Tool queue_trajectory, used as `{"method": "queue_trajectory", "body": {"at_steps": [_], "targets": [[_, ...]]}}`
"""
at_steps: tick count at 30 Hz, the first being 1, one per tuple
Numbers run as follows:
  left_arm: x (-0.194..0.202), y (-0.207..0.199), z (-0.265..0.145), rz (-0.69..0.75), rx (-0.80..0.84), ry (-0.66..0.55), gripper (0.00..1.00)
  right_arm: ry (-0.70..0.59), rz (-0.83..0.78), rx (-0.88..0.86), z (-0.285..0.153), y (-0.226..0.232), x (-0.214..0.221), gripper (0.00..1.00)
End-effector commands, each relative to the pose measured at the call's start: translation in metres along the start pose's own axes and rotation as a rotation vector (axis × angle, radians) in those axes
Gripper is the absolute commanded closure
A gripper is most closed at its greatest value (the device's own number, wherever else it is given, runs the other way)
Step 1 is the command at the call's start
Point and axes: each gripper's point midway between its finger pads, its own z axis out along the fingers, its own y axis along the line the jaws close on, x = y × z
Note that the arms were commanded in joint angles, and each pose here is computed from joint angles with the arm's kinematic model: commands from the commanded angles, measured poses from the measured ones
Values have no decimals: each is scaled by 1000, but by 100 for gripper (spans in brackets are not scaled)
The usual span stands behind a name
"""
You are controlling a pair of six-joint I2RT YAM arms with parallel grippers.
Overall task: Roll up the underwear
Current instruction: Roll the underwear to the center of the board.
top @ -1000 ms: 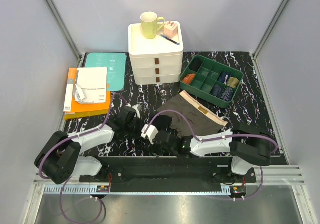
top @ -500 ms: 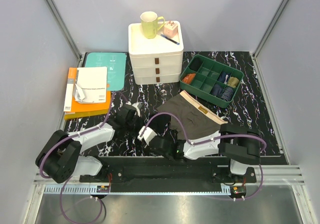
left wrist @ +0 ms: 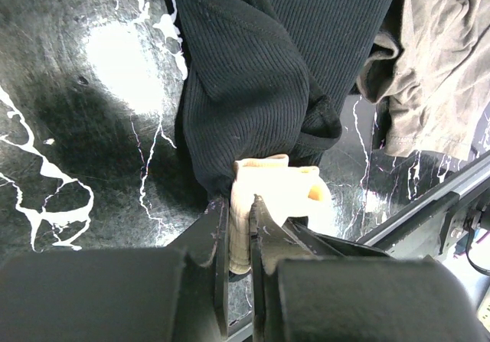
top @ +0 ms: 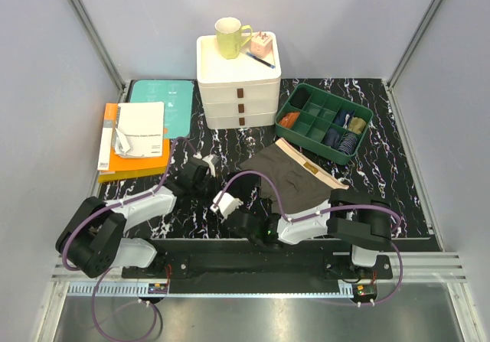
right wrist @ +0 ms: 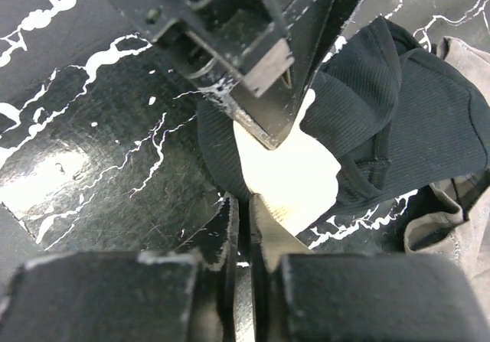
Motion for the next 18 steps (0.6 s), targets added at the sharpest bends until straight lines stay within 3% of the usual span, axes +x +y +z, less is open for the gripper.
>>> {"method": "queue_trajectory", "body": {"at_steps": [1,3,7,8,11,18], "targets": [[20,-8,-4,6,56,99,99,61,-47,-83,1,6,23,97],[19,-9,-3,1,63,96,95,61,-44,-172,-5,19,19,100],[17,-8,-2,-8,61,92,77,96,-16,-277,-16,36,11,100],[17,-8,-2,-7,60,89,61,121,-13,-298,-18,40,10,100],[15,-7,-2,-8,61,77,45,166,52,-344,-23,45,5,100],[25,2,1,-26,50,89,45,188,214,-412,-27,39,-10,100]]}}
